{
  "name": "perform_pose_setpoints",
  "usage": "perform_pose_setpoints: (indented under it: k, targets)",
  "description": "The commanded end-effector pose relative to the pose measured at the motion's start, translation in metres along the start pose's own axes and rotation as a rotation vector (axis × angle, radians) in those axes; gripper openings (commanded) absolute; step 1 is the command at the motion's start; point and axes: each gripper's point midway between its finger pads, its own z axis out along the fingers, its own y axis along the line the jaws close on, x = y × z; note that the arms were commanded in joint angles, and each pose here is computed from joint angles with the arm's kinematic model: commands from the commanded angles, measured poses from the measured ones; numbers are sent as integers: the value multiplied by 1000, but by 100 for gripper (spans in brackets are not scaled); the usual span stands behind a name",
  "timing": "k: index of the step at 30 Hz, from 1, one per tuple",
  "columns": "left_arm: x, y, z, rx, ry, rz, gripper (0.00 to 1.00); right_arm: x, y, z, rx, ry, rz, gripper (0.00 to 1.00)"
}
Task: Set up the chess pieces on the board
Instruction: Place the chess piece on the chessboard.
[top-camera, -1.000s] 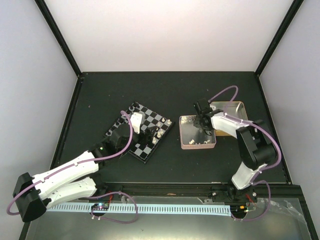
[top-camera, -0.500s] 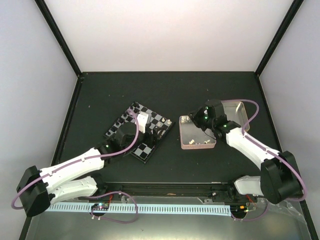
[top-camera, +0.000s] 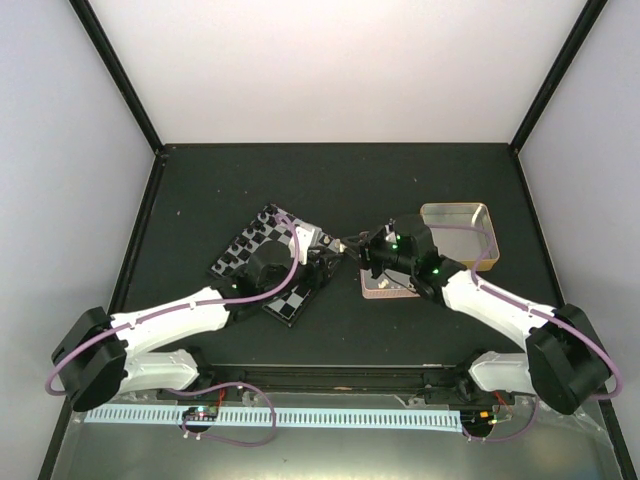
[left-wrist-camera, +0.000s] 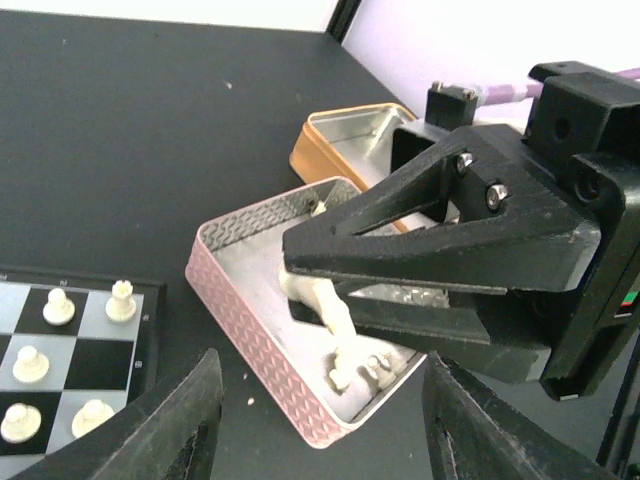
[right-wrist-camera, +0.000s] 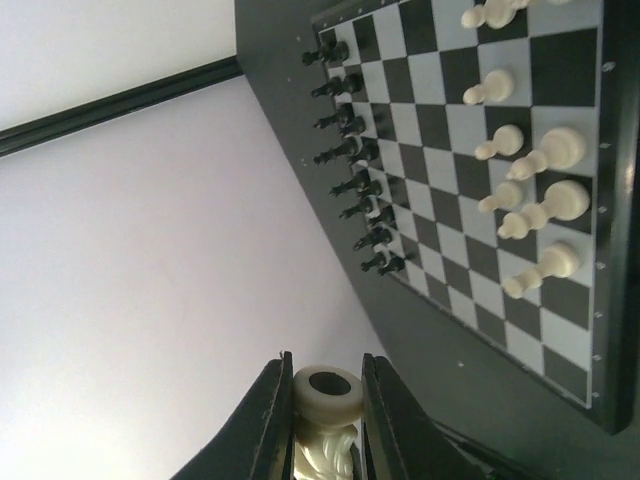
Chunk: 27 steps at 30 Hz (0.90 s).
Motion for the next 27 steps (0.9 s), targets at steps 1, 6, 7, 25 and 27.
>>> perform_pose_setpoints:
  k: [1, 6, 7, 25, 27]
  targets:
    - [-28, -13, 1, 50, -96, -14, 54, 17, 28, -1, -76, 63, 55, 13]
    - [-32, -13, 4, 48, -107, -21, 47, 25, 30, 1, -74, 92, 49, 13]
    - [-33, -13, 4, 47, -109, -19, 45, 25, 31, 1, -77, 96, 49, 13]
    - [-43, -20, 7, 49, -101, 46, 12, 29, 25, -1, -50, 100, 10, 14]
    - [-40, -20, 9, 49, -87, 47, 6, 29, 26, -1, -54, 100, 8, 14]
